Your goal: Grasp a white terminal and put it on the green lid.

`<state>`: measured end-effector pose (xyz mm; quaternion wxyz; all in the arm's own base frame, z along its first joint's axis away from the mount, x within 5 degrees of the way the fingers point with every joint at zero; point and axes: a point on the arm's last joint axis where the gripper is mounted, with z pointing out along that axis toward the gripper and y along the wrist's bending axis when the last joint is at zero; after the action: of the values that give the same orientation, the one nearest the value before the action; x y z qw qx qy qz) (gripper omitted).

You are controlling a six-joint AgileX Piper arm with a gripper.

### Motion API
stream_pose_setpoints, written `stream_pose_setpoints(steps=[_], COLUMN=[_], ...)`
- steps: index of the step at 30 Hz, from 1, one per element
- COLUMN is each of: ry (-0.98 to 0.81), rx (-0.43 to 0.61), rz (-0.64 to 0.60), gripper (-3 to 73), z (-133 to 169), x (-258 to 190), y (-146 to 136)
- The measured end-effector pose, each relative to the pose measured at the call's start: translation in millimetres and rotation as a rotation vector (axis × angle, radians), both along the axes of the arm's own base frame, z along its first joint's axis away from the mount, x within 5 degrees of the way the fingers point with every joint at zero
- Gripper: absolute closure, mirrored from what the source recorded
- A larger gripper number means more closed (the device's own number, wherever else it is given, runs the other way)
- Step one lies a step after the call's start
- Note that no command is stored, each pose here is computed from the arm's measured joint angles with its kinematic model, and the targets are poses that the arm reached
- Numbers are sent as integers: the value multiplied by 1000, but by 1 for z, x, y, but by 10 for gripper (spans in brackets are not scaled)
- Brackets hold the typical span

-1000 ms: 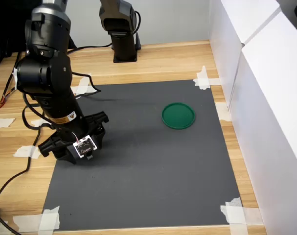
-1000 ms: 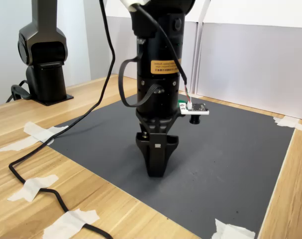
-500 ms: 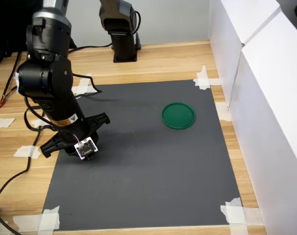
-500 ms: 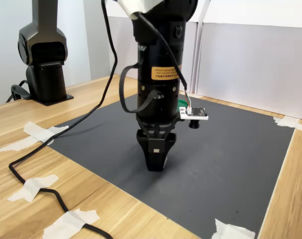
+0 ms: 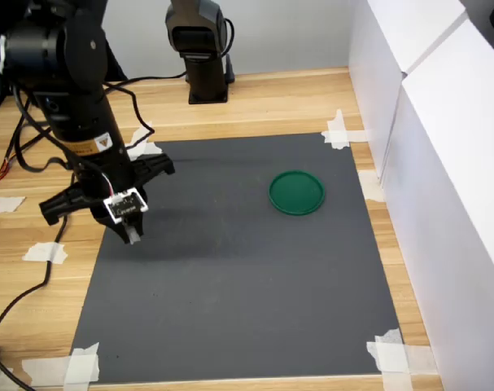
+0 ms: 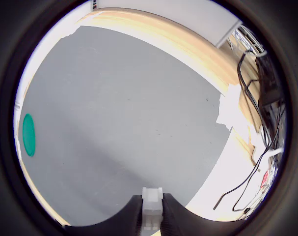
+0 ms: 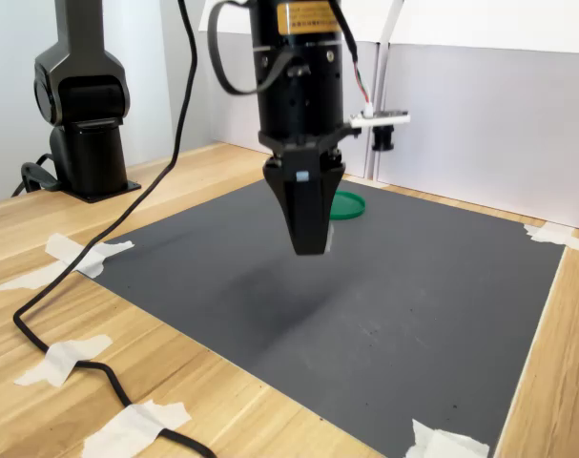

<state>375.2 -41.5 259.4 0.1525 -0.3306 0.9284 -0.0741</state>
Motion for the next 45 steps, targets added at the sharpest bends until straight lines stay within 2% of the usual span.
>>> stream_pose_setpoints(steps=[13, 23, 28, 34, 38, 45], ry=[2, 58, 113, 111, 92, 61], rx=[18, 31, 8, 1, 2, 0], rz=[280, 415, 468, 461, 473, 538], gripper=[604, 604, 604, 604, 604, 604], z=[49, 47, 19, -15, -25, -26], x=[-40, -64, -81, -89, -91, -99], y=[101, 160, 177, 176, 178, 199])
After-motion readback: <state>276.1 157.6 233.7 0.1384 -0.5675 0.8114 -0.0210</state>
